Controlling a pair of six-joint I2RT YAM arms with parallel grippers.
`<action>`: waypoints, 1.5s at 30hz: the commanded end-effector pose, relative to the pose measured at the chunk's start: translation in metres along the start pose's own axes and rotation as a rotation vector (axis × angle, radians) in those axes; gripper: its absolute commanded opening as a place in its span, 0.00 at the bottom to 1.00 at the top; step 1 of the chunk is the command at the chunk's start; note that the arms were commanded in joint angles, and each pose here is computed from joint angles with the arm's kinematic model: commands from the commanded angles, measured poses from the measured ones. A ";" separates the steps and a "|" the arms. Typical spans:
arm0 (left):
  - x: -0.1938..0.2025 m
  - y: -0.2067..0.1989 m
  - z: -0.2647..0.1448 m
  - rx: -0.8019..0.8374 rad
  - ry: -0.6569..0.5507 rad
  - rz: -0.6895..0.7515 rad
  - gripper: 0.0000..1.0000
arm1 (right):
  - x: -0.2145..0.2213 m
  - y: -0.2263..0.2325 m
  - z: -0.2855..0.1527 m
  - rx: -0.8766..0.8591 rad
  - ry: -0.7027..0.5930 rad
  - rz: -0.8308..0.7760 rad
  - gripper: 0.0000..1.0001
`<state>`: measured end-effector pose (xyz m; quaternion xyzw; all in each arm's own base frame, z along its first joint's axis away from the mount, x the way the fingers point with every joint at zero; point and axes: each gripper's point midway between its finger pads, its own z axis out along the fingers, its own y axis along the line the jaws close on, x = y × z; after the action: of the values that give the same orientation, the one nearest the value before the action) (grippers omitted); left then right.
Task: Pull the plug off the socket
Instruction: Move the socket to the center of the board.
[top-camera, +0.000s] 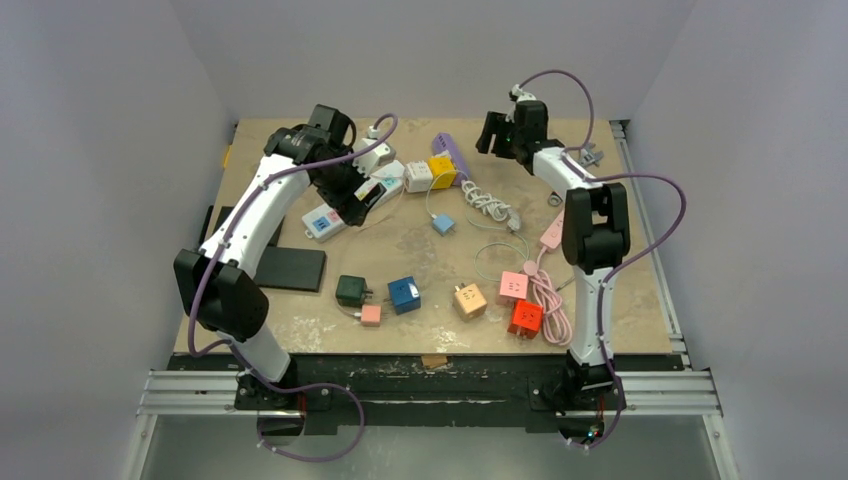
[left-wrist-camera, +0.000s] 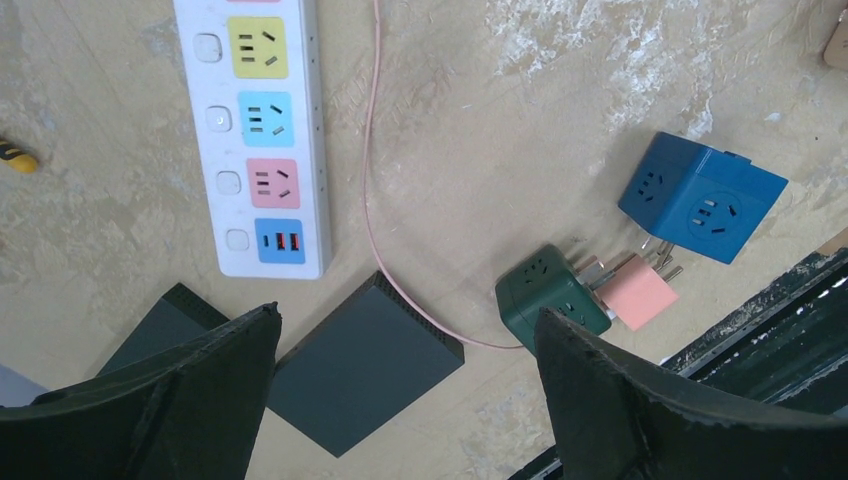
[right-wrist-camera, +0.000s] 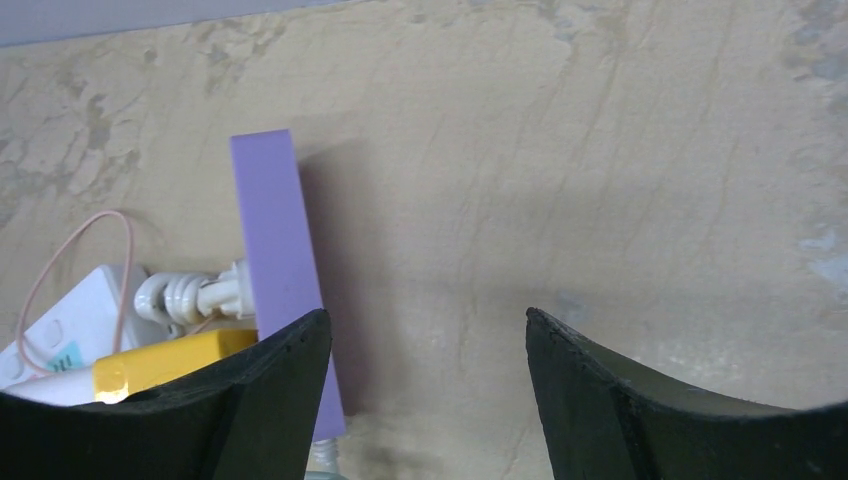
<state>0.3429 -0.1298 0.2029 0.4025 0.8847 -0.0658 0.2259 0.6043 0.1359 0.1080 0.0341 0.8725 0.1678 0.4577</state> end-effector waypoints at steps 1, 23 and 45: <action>-0.005 0.002 -0.012 -0.019 -0.054 -0.007 0.94 | -0.016 0.040 -0.008 -0.085 -0.058 0.006 0.72; 0.004 -0.003 -0.014 -0.015 -0.051 -0.004 0.94 | 0.009 0.098 -0.010 -0.192 0.074 -0.080 0.99; 0.006 -0.003 -0.015 -0.014 -0.048 -0.002 0.94 | 0.052 0.069 -0.001 -0.210 0.271 -0.140 0.76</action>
<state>0.3324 -0.1245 0.1992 0.4004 0.8860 -0.0665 0.2243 0.5846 0.2114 0.0827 -0.0783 0.9076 0.2083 0.3560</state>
